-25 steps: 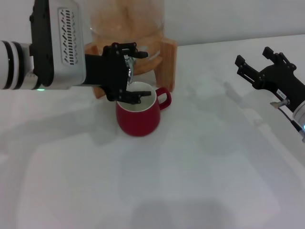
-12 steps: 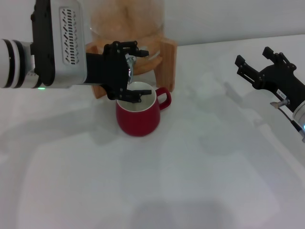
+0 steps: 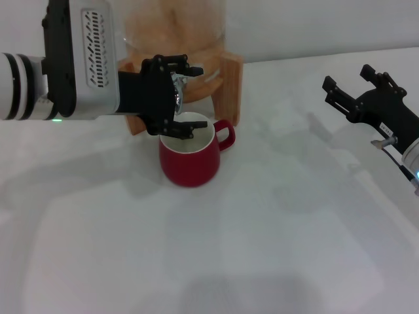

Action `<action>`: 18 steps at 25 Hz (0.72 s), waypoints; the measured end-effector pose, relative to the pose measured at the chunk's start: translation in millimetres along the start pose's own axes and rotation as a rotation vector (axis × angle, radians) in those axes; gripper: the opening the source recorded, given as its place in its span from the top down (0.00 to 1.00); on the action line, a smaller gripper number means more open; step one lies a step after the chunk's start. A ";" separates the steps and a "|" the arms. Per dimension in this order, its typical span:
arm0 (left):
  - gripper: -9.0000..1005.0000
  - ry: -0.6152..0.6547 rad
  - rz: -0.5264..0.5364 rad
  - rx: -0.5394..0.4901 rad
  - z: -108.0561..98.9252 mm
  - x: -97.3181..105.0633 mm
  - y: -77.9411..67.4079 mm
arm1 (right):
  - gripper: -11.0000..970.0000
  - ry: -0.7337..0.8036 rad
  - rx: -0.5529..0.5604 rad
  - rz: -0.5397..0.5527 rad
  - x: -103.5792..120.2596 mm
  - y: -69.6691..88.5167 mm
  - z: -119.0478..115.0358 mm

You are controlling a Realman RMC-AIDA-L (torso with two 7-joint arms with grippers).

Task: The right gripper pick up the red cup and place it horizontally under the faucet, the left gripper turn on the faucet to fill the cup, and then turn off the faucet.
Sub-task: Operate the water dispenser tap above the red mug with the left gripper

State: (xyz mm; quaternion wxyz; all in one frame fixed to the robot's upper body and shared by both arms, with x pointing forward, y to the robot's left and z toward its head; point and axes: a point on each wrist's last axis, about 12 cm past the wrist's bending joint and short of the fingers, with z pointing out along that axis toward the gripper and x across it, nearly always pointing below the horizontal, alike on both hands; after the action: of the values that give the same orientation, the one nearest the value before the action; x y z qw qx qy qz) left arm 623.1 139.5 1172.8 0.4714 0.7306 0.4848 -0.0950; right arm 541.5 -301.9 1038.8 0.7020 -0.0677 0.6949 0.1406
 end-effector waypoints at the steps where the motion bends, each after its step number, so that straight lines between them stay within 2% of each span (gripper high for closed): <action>1: 0.15 0.000 0.000 0.000 0.0 0.1 0.0 | 0.10 0.000 0.000 0.000 0.0 0.0 0.0; 18: 0.15 0.017 0.005 -0.003 0.5 3.1 -0.5 | 0.10 0.001 -0.002 0.000 0.2 0.3 0.0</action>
State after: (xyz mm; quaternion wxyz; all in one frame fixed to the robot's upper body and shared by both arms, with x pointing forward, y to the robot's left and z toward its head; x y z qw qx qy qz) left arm 624.5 141.1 1170.3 0.4685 0.7318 0.4872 -0.0867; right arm 541.4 -301.5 1038.7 0.7017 -0.0684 0.6950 0.1411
